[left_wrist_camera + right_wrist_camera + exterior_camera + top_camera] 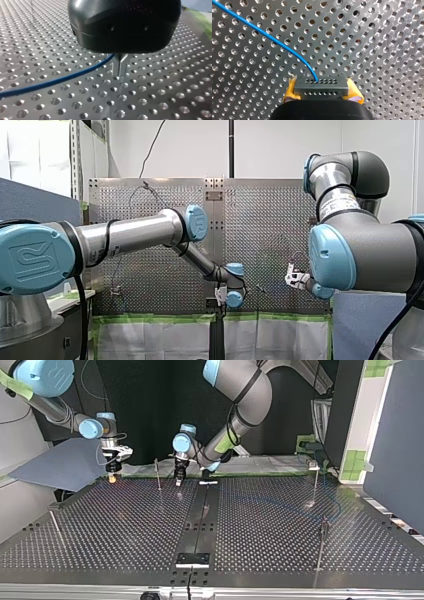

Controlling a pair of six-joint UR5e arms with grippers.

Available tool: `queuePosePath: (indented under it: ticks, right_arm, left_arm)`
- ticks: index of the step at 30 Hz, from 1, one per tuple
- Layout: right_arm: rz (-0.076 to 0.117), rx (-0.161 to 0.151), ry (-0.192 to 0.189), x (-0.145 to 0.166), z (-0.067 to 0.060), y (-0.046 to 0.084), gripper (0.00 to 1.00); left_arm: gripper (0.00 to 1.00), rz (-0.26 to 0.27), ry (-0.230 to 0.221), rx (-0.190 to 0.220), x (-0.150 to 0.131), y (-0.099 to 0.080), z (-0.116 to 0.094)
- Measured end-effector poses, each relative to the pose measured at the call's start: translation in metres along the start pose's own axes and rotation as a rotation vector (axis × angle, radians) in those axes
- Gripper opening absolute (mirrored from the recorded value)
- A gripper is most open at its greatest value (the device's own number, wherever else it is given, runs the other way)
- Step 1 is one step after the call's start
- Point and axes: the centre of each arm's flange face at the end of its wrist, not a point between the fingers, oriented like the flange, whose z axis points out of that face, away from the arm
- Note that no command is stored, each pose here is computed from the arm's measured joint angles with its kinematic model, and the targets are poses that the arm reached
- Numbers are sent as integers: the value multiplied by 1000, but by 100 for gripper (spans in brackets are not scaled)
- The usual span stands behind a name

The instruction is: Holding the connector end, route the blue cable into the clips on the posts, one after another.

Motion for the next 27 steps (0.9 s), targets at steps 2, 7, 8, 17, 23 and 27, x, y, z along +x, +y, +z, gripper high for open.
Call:
queuePosePath:
  ticks: [2,7,8,17,23,27]
  right_arm:
    - [0,0,0,0,0,0,0]
    - [1,2,-2,-1,0,0,0]
    - [1,2,-2,-1,0,0,0]
    - [3,4,-1,-1,1,0,0]
    - [6,4,-4,-2,1,0,0]
    - [10,5,-6,-3,1,0,0]
  left_arm:
    - [40,10,15,2,2,-1,-2]
    - [94,32,53,5,5,-1,-7]
    - [94,37,58,5,6,-1,-8]
    - [100,124,104,11,10,-6,-17]
    - [100,166,126,42,13,-18,-26]
    - [100,157,126,65,8,-27,-28]
